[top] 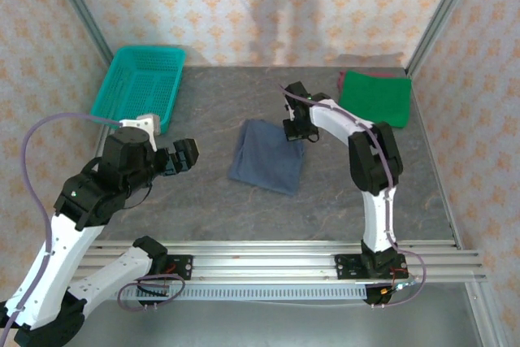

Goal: Fold and stack the t-shirts

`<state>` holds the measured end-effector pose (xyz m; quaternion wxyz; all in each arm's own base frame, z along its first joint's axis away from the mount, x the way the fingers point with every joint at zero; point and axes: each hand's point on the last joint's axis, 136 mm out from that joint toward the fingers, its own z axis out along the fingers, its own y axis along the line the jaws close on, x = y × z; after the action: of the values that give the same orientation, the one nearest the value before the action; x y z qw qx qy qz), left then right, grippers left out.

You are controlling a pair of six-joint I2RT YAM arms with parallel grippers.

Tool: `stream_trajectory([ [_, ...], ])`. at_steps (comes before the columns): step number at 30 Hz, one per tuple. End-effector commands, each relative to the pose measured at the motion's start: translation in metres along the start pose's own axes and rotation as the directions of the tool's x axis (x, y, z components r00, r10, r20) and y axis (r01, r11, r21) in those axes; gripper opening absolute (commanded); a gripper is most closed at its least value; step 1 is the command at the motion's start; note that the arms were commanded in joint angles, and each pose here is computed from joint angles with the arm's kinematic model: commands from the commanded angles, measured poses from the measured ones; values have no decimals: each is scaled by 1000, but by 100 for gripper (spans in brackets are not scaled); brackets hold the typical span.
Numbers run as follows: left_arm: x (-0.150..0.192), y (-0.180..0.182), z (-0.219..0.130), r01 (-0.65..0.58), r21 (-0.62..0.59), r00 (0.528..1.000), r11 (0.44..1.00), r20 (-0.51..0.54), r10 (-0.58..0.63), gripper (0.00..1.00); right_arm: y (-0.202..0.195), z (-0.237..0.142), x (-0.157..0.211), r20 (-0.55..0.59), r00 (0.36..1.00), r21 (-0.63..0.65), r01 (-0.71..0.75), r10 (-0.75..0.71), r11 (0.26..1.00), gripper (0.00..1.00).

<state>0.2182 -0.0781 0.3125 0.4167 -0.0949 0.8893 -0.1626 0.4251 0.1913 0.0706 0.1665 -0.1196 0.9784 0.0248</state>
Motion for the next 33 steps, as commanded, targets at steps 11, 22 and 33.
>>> stream_trajectory([
  [11, -10, -15, 29, -8, 22, 1000, 1000, 12, 8, 100, -96, -129, -77, 343, 938, 327, -62, -57, 943, 0],
  [22, -3, -6, 33, -23, -16, 1000, 1000, -4, 23, 100, -126, -169, -124, 460, 887, 361, -144, -42, 921, 0],
  [33, 2, 4, 33, -27, -52, 1000, 998, -2, 27, 100, -150, -203, -146, 525, 851, 358, -193, -26, 913, 0],
])
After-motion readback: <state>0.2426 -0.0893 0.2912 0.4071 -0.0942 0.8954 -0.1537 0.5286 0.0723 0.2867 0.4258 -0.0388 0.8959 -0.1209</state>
